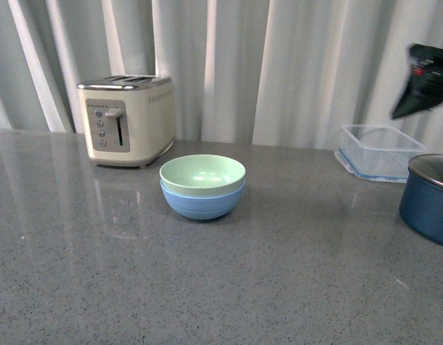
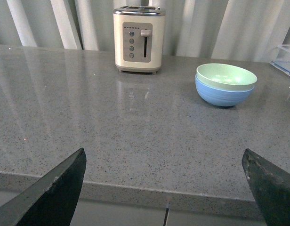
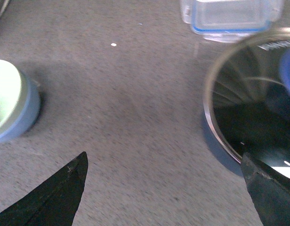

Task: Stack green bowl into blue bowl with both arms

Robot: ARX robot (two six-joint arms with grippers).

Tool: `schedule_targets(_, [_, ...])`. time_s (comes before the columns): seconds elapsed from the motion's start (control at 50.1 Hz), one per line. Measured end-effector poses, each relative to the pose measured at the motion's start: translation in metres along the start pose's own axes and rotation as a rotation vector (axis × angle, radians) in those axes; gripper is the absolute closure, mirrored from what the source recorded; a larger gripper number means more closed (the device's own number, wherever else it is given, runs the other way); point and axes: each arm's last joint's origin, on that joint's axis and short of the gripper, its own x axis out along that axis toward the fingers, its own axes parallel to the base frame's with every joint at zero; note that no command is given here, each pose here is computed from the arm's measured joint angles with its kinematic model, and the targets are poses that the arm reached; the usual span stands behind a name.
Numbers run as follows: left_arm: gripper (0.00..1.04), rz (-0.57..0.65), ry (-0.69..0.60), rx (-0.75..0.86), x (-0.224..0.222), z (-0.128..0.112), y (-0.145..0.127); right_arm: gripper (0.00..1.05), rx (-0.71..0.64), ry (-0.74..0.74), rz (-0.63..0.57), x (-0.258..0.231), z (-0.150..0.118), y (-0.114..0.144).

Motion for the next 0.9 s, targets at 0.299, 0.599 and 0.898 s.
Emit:
schedule_targets(0.299, [0.07,0.0,0.0,0.0,0.0,0.0,0.0,0.1,-0.058,-0.043,-0.158,-0.06,-0.074,-0.039])
schedule_targets(0.599, [0.07,0.0,0.0,0.0,0.0,0.0,0.0,0.35,-0.137,-0.475,-0.11,-0.053,-0.104,-0.034])
schedule_targets(0.898, [0.07,0.0,0.0,0.0,0.0,0.0,0.0,0.8,-0.168,-0.658,-0.105,-0.07,-0.155,-0.021])
